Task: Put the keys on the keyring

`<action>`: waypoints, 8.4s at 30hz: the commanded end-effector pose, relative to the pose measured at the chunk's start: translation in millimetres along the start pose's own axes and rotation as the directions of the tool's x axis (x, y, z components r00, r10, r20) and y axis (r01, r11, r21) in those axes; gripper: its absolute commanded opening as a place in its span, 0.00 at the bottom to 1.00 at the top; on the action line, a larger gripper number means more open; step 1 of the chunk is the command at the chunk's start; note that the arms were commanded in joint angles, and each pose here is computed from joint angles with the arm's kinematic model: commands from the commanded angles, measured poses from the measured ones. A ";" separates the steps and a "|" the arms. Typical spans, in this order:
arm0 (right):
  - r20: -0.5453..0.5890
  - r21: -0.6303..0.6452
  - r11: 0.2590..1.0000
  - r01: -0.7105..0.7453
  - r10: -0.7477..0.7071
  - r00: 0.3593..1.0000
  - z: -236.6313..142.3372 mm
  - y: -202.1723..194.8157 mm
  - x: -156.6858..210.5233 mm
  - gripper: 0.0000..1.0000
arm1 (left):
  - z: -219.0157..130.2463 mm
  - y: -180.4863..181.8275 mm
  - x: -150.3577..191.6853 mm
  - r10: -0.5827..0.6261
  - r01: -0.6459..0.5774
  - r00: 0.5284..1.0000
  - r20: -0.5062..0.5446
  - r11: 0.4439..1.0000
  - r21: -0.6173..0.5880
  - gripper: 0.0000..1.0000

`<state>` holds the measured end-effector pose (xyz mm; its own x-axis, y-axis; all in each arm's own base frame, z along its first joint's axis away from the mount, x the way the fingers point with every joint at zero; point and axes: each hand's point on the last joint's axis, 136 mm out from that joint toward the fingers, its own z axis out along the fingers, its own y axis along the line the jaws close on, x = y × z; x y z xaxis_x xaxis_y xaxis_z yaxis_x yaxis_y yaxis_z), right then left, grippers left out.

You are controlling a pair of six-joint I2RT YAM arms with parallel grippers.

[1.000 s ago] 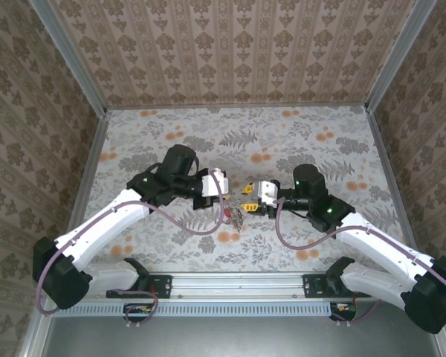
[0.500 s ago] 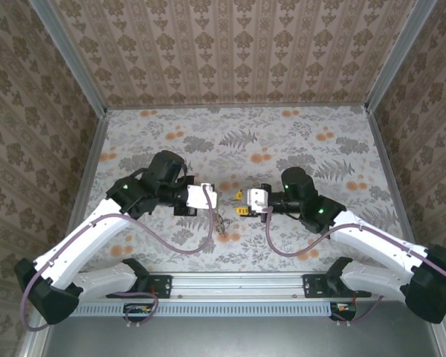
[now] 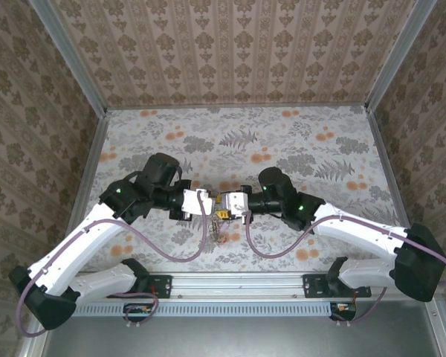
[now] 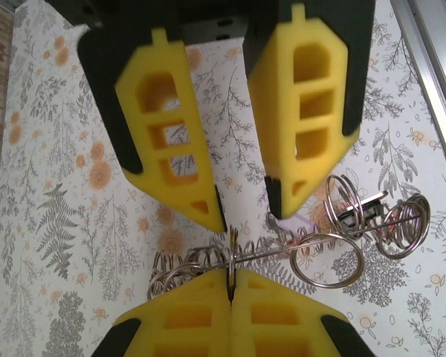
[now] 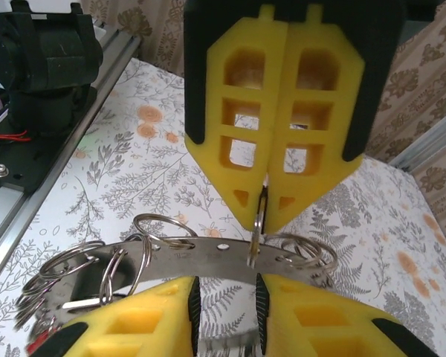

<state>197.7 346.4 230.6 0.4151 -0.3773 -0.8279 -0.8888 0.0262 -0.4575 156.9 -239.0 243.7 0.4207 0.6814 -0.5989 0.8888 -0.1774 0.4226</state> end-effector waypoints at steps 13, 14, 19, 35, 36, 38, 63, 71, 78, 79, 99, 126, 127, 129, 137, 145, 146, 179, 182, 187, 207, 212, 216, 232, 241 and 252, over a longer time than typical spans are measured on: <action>0.060 0.094 0.995 0.027 -0.033 0.998 -0.2 -20.6 -24.3 0.23 | -4.3 8.0 -10.9 -0.053 0.053 0.994 0.100 0.999 0.003 0.00; 0.061 0.095 0.995 0.025 -0.031 0.998 -0.8 -20.5 -24.2 0.23 | -4.6 8.3 -10.7 -0.057 0.057 0.993 0.102 0.998 0.003 0.00; 0.070 0.094 0.996 0.008 -0.015 0.997 -1.8 -20.0 -25.7 0.21 | -3.3 8.1 -8.2 -0.072 0.072 0.992 0.100 0.997 0.008 0.00; 0.077 0.103 0.993 -0.051 0.043 0.996 -0.5 -21.5 -22.6 0.00 | -0.3 12.1 -6.0 -0.121 0.120 0.988 0.099 0.993 0.009 0.00; 0.085 0.104 0.993 -0.059 0.051 0.995 -0.6 -21.5 -23.4 0.00 | -1.3 13.7 -6.6 -0.128 0.129 0.986 0.110 0.992 -0.002 0.00; 0.131 0.143 0.985 -0.096 0.077 0.988 -3.4 -28.9 -28.2 0.00 | -4.8 16.6 -9.5 -0.139 0.145 0.979 0.148 0.989 -0.028 0.12; 0.348 0.171 0.960 -0.222 0.152 0.925 -24.7 -53.4 -56.5 0.00 | -15.1 38.5 -18.8 -0.257 0.290 0.892 0.371 0.956 -0.037 0.27; 0.398 0.196 0.946 -0.256 0.162 0.903 -32.0 -61.3 -63.2 0.00 | -12.7 37.2 -18.0 -0.258 0.295 0.885 0.387 0.955 -0.037 0.28; 0.404 0.190 0.945 -0.267 0.173 0.898 -32.1 -61.7 -62.9 0.00 | -17.1 43.2 -24.8 -0.260 0.304 0.868 0.423 0.952 -0.038 0.19; 0.401 0.187 0.946 -0.266 0.174 0.899 -30.8 -61.2 -62.0 0.00 | -18.6 44.7 -26.6 -0.257 0.303 0.866 0.429 0.952 -0.041 0.21; 0.367 0.177 0.952 -0.249 0.171 0.914 -24.2 -55.9 -54.7 0.00 | -27.8 52.3 -44.1 -0.297 0.335 0.808 0.508 0.942 0.018 0.19; 0.239 0.209 0.959 -0.189 0.138 0.961 -17.4 -43.0 -31.0 0.28 | -8.6 51.3 -21.0 -0.409 0.422 0.836 0.367 0.905 0.048 0.00; 0.224 0.209 0.960 -0.185 0.137 0.965 -19.3 -42.0 -26.3 0.32 | -9.3 49.9 -15.1 -0.416 0.430 0.842 0.345 0.902 0.038 0.00; 0.194 0.200 0.965 -0.170 0.131 0.972 -22.9 -37.7 -18.3 0.38 | -13.2 49.1 -5.8 -0.428 0.447 0.845 0.320 0.895 0.016 0.00; 0.029 0.152 0.980 -0.128 0.125 0.992 -23.4 -19.6 13.4 0.43 | -34.0 43.9 23.2 -0.429 0.459 0.876 0.220 0.882 -0.109 0.00; -0.259 0.166 0.953 -0.253 0.290 0.921 -16.3 -17.4 66.9 0.44 | -39.8 26.2 64.2 -0.524 0.521 0.851 0.018 0.841 -0.149 0.00; -0.298 0.141 0.960 -0.242 0.274 0.914 -15.8 -12.2 74.1 0.44 | -40.9 23.6 70.5 -0.542 0.534 0.840 -0.013 0.831 -0.154 0.00; -0.491 -0.416 0.896 0.158 -0.367 0.790 43.1 64.7 215.5 0.39 | -31.4 -1.2 108.2 -0.653 0.640 0.752 -0.092 0.756 -0.139 0.00; -0.499 -0.400 0.899 0.178 -0.377 0.780 47.2 60.7 217.2 0.32 | -31.7 -0.8 108.0 -0.653 0.640 0.752 -0.087 0.756 -0.140 0.00; -0.499 -0.375 0.904 0.207 -0.385 0.777 51.0 52.0 212.9 0.22 | -32.1 -0.9 105.8 -0.649 0.637 0.757 -0.078 0.759 -0.133 0.00; -0.503 -0.339 0.902 0.265 -0.413 0.759 55.5 39.5 210.4 0.22 | -29.9 -2.9 103.1 -0.647 0.639 0.760 -0.061 0.761 -0.115 0.00; -0.505 -0.377 0.898 0.226 -0.403 0.763 54.3 45.9 212.2 0.22 | -29.4 -3.8 103.4 -0.647 0.639 0.760 -0.062 0.761 -0.114 0.00; -0.517 -0.381 0.899 0.217 -0.401 0.756 53.3 45.0 214.5 0.20 | -29.6 -4.0 102.2 -0.647 0.640 0.760 -0.057 0.761 -0.111 0.00; -0.412 -0.020 1.000 -0.018 0.008 0.911 28.3 -0.6 129.5 0.00 | -31.3 30.5 63.9 -0.569 0.598 0.799 0.196 0.788 -0.150 0.00; -0.072 0.308 0.898 -0.314 0.351 0.934 -2.6 -47.7 54.7 0.00 | -4.9 36.2 42.9 -0.504 0.529 0.844 0.182 0.839 -0.128 0.00; 0.131 0.319 0.863 -0.393 0.370 0.920 -5.3 -56.0 5.4 0.00 | 10.8 53.4 32.7 -0.539 0.578 0.811 0.229 0.799 -0.166 0.00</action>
<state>249.8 335.1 229.5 0.0823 -0.3117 -0.9466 -0.8767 0.4290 -0.2175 210.9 -227.5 225.2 -0.1075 0.5393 -0.8353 0.9383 0.3328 0.0941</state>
